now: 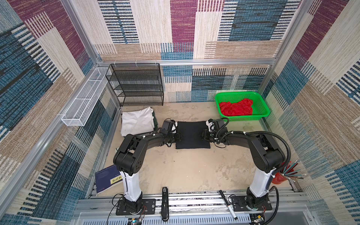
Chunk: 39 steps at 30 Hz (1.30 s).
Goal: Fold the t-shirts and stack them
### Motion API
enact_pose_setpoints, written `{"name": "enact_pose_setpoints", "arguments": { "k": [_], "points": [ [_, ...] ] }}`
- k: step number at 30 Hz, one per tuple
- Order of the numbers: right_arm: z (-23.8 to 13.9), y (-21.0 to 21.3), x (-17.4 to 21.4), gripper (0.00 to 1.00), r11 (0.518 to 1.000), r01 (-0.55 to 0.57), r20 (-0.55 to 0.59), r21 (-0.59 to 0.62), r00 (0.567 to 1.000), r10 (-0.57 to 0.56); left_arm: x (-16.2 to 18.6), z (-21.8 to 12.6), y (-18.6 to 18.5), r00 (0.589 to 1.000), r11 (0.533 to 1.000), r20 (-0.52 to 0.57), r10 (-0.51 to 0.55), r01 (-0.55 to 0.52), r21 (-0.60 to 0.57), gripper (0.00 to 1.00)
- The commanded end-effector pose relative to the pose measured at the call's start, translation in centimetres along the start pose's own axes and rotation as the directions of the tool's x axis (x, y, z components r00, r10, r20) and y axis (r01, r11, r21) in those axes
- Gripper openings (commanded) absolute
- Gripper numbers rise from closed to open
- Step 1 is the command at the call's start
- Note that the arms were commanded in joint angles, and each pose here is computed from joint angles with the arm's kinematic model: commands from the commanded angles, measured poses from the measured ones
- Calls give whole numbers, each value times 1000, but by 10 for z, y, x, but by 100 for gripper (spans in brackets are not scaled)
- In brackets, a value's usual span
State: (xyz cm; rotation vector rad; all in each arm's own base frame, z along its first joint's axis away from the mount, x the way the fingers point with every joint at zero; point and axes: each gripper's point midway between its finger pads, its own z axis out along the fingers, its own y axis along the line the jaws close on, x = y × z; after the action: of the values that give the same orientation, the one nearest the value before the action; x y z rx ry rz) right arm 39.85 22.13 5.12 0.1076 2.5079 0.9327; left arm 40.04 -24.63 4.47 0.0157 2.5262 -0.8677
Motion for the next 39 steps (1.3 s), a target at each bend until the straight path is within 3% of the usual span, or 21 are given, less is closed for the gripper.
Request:
{"name": "enact_pose_setpoints", "arguments": {
  "k": [1, 3, 9, 13, 17, 21, 25, 34, 39],
  "points": [
    [-14, -17, -12, 43, 996, 8, 80, 87, 997, -15, 6, -9, 9, 1000, 999, 11, -8, 9, -40, 24],
    [-22, -15, -18, 43, 993, 47, 99, 113, 993, -58, 7, -18, 6, 1000, 999, 25, 2, -1, -35, 24],
    [-39, 34, -19, 43, 993, 117, 114, 23, 986, -119, 9, -39, -32, 995, 995, 23, 99, -99, -9, 24],
    [-25, 51, 13, 43, 995, 75, 48, -70, 996, -71, 18, -22, -70, 992, 988, -32, 118, -114, 103, 25],
    [-17, 24, 37, 43, 1000, 2, 23, -19, 1000, -2, 24, 2, -86, 991, 983, -58, 122, -112, 147, 25],
    [-18, -8, 51, 43, 995, -38, 6, 90, 999, 37, 33, 24, -77, 991, 986, -99, 93, -77, 151, 24],
    [-25, -32, 58, 43, 981, -64, 4, 180, 998, 64, 51, 26, -51, 987, 994, -137, 86, -76, 72, 24],
    [-33, -57, 66, 43, 962, -65, -14, 263, 997, 71, 62, -17, -19, 990, 996, -124, 71, -65, 53, 24],
    [-45, -38, 53, 43, 970, -34, 12, 242, 999, 32, 62, -39, -35, 986, 987, -117, 117, -102, 127, 25]
  ]
}}
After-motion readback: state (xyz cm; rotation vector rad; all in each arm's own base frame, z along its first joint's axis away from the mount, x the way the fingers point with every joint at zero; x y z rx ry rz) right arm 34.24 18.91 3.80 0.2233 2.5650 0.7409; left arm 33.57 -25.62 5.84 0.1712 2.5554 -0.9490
